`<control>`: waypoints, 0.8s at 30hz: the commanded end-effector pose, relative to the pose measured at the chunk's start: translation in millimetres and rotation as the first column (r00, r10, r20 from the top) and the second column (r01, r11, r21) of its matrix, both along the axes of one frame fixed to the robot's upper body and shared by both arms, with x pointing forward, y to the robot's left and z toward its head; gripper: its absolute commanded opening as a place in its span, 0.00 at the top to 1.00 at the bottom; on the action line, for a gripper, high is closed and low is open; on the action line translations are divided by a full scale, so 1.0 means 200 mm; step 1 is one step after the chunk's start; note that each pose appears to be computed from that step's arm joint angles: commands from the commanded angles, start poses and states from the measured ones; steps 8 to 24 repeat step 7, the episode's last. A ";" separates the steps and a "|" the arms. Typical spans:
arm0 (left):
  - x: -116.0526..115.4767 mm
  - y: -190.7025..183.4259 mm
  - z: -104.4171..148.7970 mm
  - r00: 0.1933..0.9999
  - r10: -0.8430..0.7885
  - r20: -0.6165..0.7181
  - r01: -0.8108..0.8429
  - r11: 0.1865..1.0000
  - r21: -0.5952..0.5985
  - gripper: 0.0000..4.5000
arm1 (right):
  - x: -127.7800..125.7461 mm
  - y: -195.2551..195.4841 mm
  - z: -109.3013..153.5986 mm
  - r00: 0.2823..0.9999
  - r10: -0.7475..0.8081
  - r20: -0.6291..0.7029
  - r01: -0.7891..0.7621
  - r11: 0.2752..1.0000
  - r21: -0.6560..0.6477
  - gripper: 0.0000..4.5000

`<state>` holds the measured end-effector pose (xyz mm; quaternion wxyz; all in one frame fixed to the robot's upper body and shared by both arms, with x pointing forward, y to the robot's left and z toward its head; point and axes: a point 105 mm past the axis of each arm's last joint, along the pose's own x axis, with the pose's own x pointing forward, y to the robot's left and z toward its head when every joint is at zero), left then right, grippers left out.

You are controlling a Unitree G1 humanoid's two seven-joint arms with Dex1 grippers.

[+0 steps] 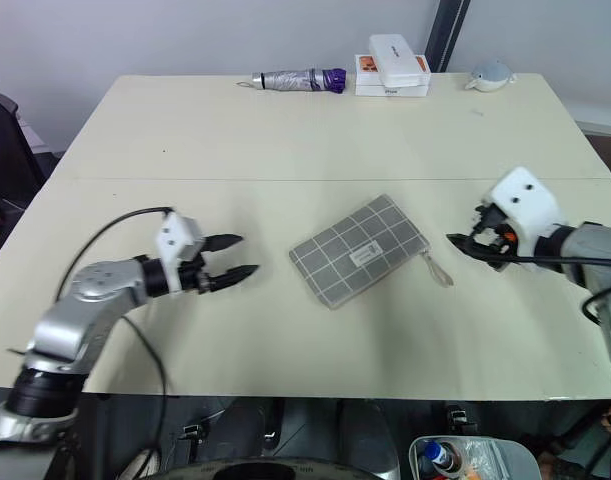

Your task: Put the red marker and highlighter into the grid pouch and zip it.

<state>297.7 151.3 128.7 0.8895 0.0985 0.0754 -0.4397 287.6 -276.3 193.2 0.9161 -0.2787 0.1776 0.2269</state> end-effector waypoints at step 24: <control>0.04 0.38 0.09 0.946 0.318 0.065 -0.319 0.948 0.001 0.22 | -0.03 -0.17 0.05 0.996 -0.054 0.070 0.042 0.987 0.155 0.23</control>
